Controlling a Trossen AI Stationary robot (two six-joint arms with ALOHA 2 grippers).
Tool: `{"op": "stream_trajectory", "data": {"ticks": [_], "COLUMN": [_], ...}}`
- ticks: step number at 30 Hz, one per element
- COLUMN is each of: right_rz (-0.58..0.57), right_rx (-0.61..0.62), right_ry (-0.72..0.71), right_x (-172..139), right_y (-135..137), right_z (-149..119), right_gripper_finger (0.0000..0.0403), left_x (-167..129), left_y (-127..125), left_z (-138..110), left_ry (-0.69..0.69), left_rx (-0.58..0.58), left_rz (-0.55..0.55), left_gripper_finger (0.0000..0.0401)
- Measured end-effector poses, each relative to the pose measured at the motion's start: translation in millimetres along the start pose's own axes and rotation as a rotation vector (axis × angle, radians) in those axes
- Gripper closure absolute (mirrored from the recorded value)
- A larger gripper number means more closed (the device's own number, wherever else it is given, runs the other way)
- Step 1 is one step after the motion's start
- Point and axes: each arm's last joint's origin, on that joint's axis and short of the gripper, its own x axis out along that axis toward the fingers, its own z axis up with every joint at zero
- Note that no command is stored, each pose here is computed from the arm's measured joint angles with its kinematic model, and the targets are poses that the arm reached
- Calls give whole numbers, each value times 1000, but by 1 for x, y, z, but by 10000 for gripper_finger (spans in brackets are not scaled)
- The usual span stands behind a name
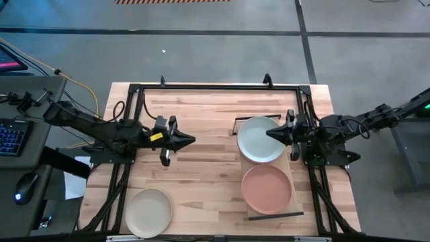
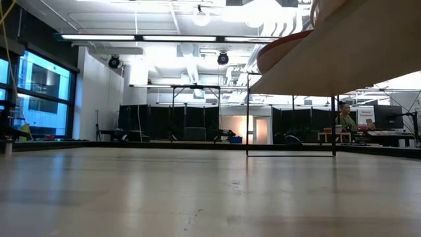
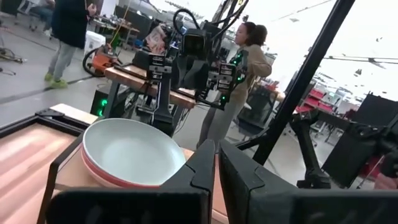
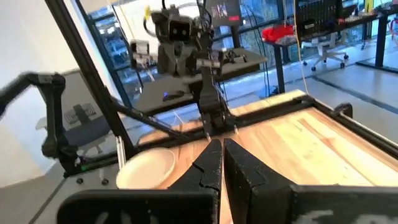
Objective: Place and stack plates onto a shelf
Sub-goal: Stack the gray plate on top of the brown plate on the shelf
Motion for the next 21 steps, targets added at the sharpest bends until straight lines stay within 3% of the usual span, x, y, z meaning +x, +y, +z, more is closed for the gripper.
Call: {"op": "stream_trajectory", "data": {"ticks": [21], "right_rz": [9], "right_rx": [7], "right_ry": [-29], "right_x": [0], "right_y": [1], "right_z": [3], "right_gripper_finger": [402], "left_x": [0], "left_y": [0], "left_z": [-1], "left_ry": [10], "left_rx": [4], "left_rz": [-1], "left_gripper_finger": [391]}}
